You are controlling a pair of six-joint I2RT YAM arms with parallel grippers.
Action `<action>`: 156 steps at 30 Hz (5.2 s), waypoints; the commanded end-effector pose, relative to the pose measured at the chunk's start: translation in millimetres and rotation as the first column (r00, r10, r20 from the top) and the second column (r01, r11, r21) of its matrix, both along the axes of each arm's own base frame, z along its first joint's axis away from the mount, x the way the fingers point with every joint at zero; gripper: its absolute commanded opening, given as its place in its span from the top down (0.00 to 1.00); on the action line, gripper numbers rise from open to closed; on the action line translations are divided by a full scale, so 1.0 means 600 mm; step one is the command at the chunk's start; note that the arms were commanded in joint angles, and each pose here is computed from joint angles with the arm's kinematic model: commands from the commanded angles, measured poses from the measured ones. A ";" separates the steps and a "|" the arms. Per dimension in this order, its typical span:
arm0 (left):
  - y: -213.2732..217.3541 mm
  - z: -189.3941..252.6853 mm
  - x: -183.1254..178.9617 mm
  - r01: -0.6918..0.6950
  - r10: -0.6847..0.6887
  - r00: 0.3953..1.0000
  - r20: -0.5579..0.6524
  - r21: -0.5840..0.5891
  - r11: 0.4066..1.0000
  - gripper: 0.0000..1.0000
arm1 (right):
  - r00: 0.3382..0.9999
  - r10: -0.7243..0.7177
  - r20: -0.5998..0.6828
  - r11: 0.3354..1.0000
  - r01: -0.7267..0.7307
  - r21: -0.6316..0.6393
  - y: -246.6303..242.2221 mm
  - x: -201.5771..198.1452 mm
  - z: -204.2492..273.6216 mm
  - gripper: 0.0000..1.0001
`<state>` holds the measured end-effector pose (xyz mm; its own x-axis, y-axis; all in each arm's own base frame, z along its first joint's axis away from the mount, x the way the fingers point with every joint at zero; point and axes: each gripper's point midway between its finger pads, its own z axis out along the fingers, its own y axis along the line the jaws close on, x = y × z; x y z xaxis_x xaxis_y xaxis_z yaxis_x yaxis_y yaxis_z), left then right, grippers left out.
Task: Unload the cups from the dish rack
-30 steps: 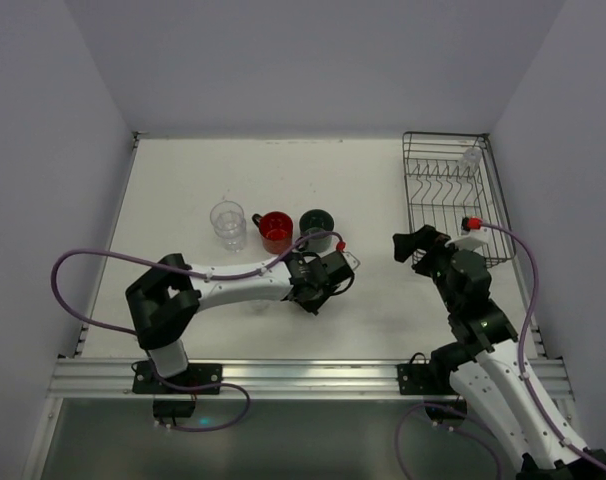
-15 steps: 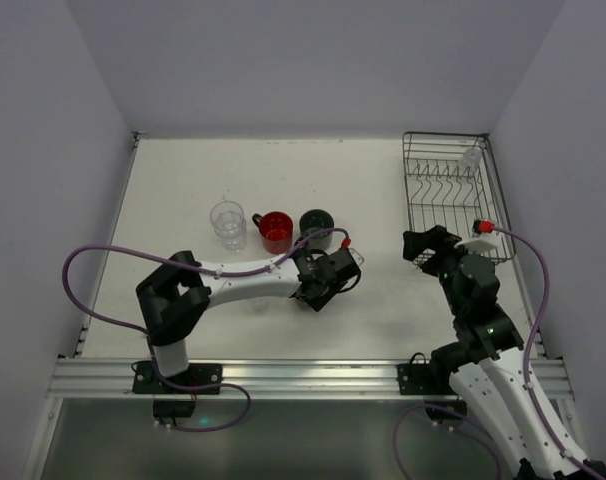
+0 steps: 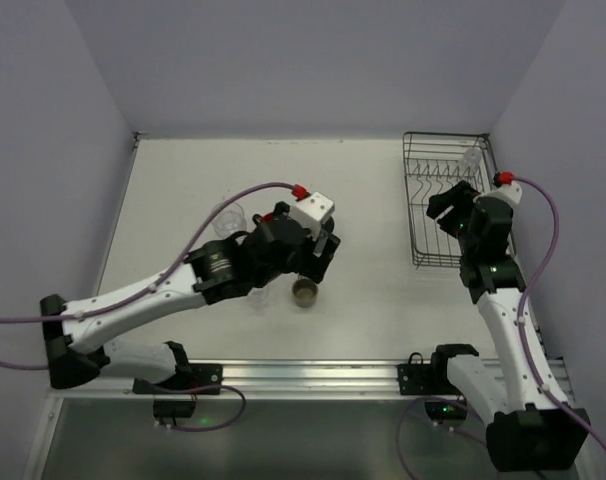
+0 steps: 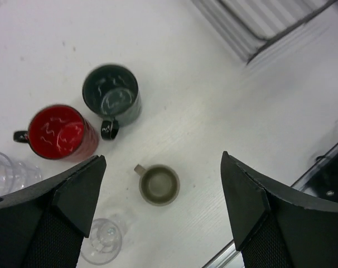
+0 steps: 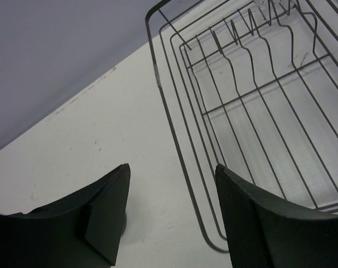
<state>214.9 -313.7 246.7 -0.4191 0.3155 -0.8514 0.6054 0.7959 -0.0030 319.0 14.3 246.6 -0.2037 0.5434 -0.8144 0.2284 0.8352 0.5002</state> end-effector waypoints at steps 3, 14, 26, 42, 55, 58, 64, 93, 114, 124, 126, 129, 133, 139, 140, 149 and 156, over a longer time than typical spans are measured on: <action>0.058 0.120 -0.037 0.082 -0.042 0.985 0.170 -0.236 0.968 0.07 | 0.995 -0.104 -0.006 0.995 0.103 -0.014 -0.060 0.100 0.034 0.36; 0.129 0.059 -0.062 0.082 -0.033 0.977 0.209 -0.231 0.970 0.01 | 0.939 -0.287 -0.187 0.938 0.237 -0.252 -0.222 0.324 -0.007 0.45; 0.117 0.038 -0.069 0.129 -0.087 0.976 0.201 -0.203 0.971 0.01 | 0.877 -0.321 -0.359 0.921 0.200 -0.334 -0.292 0.434 -0.098 0.40; 0.124 0.037 -0.059 0.103 -0.059 0.974 0.219 -0.192 0.976 0.02 | 0.829 -0.342 -0.442 0.910 0.175 -0.376 -0.314 0.460 -0.173 0.29; 0.144 0.060 -0.057 0.077 -0.017 0.967 0.254 -0.228 0.971 0.03 | 0.815 -0.272 -0.512 0.948 0.136 -0.287 -0.327 0.451 -0.198 0.32; 0.147 0.067 -0.060 0.083 -0.017 0.965 0.263 -0.244 0.966 0.03 | 0.821 -0.228 -0.523 0.957 0.091 -0.274 -0.316 0.453 -0.204 0.28; 0.142 0.066 -0.063 0.101 -0.035 0.965 0.260 -0.247 0.964 0.04 | 0.821 -0.176 -0.543 0.964 0.032 -0.263 -0.301 0.457 -0.213 0.34; 0.125 0.057 -0.052 0.092 -0.035 0.973 0.227 -0.247 0.965 0.05 | 0.982 -0.093 -0.162 0.905 0.016 -0.425 -0.205 0.484 -0.016 0.56; 0.002 0.175 -0.062 0.222 -0.138 0.971 0.195 -0.525 0.822 0.08 | 0.842 0.377 0.385 0.883 -0.452 0.125 0.155 0.118 0.153 0.58; -0.081 0.215 -0.039 0.295 -0.268 0.951 0.154 -0.711 0.638 0.12 | 0.600 0.586 0.544 0.599 -0.773 0.209 0.236 -0.096 0.143 0.58; -0.088 0.208 -0.027 0.285 -0.276 0.952 0.136 -0.726 0.626 0.14 | 0.582 0.603 0.545 0.550 -0.799 0.244 0.243 -0.124 0.120 0.58; -0.095 0.208 -0.019 0.268 -0.274 0.954 0.121 -0.750 0.604 0.17 | 0.537 0.628 0.564 0.500 -0.833 0.237 0.250 -0.162 0.115 0.58; -0.106 0.199 -0.012 0.235 -0.276 0.958 0.077 -0.765 0.600 0.22 | 0.478 0.641 0.601 0.436 -0.870 0.228 0.257 -0.191 0.114 0.58; -0.117 0.204 -0.020 0.249 -0.316 0.946 0.072 -0.786 0.566 0.27 | 0.447 0.653 0.612 0.376 -0.892 0.251 0.263 -0.204 0.104 0.58; -0.121 0.205 -0.024 0.260 -0.332 0.940 0.076 -0.789 0.557 0.29 | 0.446 0.654 0.611 0.368 -0.893 0.258 0.264 -0.204 0.102 0.58; -0.138 0.199 -0.037 0.289 -0.398 0.914 0.073 -0.806 0.516 0.50 | 0.435 0.668 0.604 0.319 -0.900 0.296 0.286 -0.205 0.090 0.57; -0.111 0.199 -0.025 0.253 -0.316 0.946 0.077 -0.785 0.566 1.00 | 0.439 0.687 0.579 0.289 -0.896 0.336 0.301 -0.201 0.070 0.23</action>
